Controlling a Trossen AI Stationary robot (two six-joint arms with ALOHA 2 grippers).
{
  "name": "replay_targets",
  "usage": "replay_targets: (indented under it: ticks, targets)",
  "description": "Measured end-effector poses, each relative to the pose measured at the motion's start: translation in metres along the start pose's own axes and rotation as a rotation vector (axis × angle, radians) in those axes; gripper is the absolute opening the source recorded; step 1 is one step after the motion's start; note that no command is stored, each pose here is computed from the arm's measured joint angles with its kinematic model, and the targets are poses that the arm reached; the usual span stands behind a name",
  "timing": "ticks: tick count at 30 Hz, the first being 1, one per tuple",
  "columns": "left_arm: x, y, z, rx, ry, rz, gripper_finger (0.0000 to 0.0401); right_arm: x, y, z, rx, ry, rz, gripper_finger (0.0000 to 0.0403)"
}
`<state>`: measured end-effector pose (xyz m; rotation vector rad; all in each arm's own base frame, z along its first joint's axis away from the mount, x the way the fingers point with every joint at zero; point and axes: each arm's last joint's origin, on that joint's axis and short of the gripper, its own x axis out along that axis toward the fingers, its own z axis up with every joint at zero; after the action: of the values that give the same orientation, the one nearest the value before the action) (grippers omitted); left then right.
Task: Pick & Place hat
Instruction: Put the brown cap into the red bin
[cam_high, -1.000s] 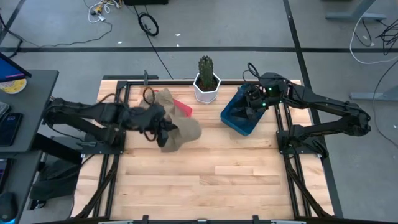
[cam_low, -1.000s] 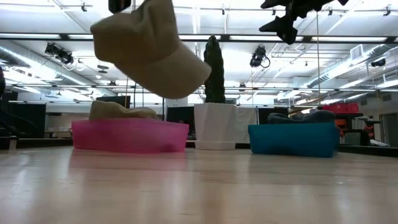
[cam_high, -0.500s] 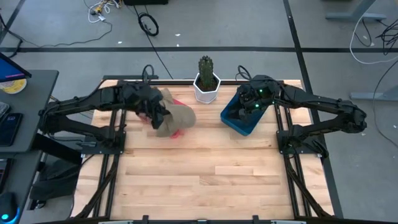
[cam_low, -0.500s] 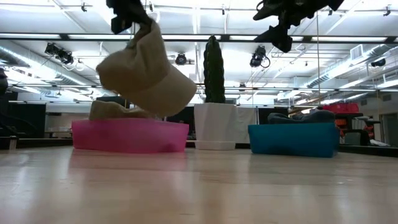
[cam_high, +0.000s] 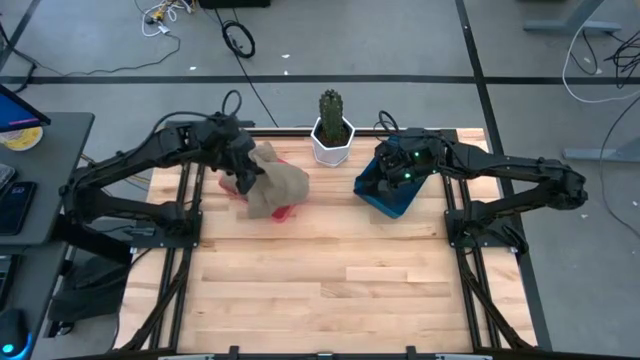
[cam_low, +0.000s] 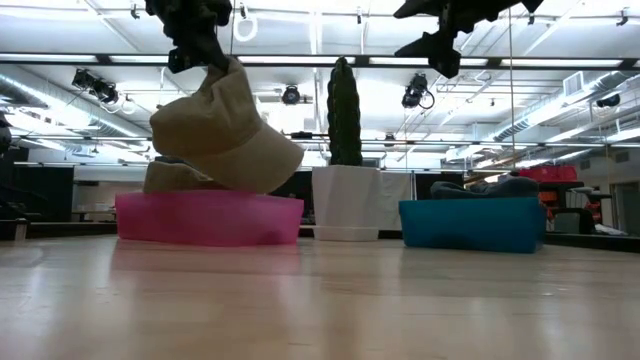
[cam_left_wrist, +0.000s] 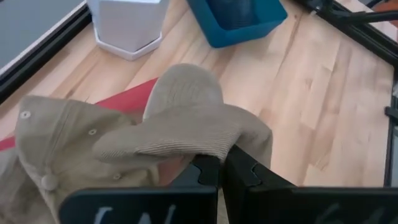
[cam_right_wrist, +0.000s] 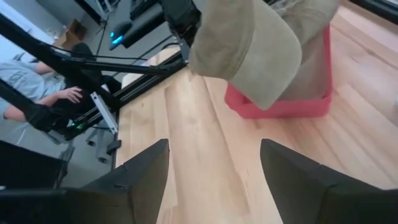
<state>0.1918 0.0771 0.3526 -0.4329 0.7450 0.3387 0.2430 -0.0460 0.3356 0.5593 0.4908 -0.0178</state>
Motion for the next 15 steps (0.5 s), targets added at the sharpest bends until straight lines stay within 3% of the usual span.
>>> replay_targets:
  ticks: [8,15]
  targets:
    - [-0.016,-0.002,0.007,0.086,-0.020,-0.015,0.0002,0.000,0.000,0.000,0.025,-0.014,-0.029,0.0256]
    - [-0.029,0.005,0.007,0.036,0.025,0.025,0.0002,0.000,0.001,0.003,0.027,-0.050,-0.020,0.0256]
